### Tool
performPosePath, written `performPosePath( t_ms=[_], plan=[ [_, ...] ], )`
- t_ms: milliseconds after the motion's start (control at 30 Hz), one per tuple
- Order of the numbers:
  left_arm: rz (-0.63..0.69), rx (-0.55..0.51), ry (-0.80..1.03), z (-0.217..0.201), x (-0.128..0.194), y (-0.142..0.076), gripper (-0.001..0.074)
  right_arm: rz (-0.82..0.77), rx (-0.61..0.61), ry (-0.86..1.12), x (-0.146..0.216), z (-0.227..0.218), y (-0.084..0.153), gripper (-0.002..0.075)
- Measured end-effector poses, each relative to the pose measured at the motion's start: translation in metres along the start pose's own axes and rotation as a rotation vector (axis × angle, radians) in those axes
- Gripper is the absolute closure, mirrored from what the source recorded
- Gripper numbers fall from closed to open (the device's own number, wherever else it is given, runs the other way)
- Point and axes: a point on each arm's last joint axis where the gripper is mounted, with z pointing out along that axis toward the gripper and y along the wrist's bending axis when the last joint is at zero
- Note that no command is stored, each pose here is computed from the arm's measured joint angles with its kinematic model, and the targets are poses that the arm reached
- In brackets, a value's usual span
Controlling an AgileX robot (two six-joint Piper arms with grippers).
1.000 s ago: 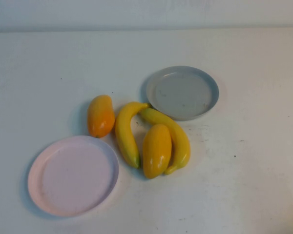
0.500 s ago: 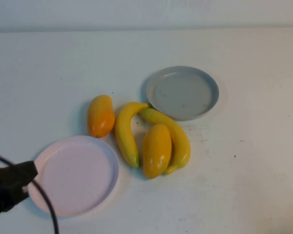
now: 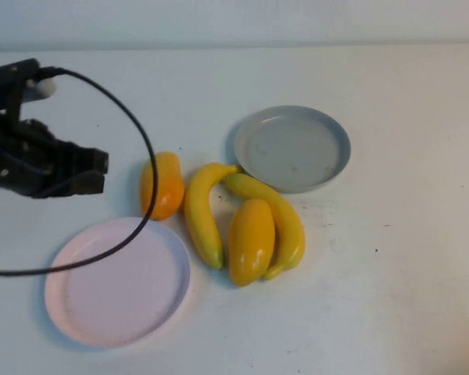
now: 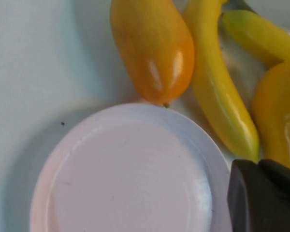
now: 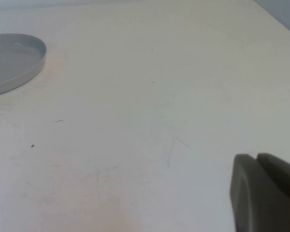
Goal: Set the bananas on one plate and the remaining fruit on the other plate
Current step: Put one type of fruit in the left plate
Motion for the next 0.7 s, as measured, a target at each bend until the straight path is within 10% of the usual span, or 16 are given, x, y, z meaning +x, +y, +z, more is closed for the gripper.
performPosePath(
  t_ms=[533,700],
  plan=[
    [0.16,-0.18,0.248,0.095,-0.097,-0.044,0.0732,0.0,0.0,0.0,0.0,0.0,0.0,0.0742],
    [0.166,-0.209,0.275,0.11,-0.104,-0.046,0.0552,0.0,0.0,0.0,0.0,0.0,0.0,0.0741]
  ],
)
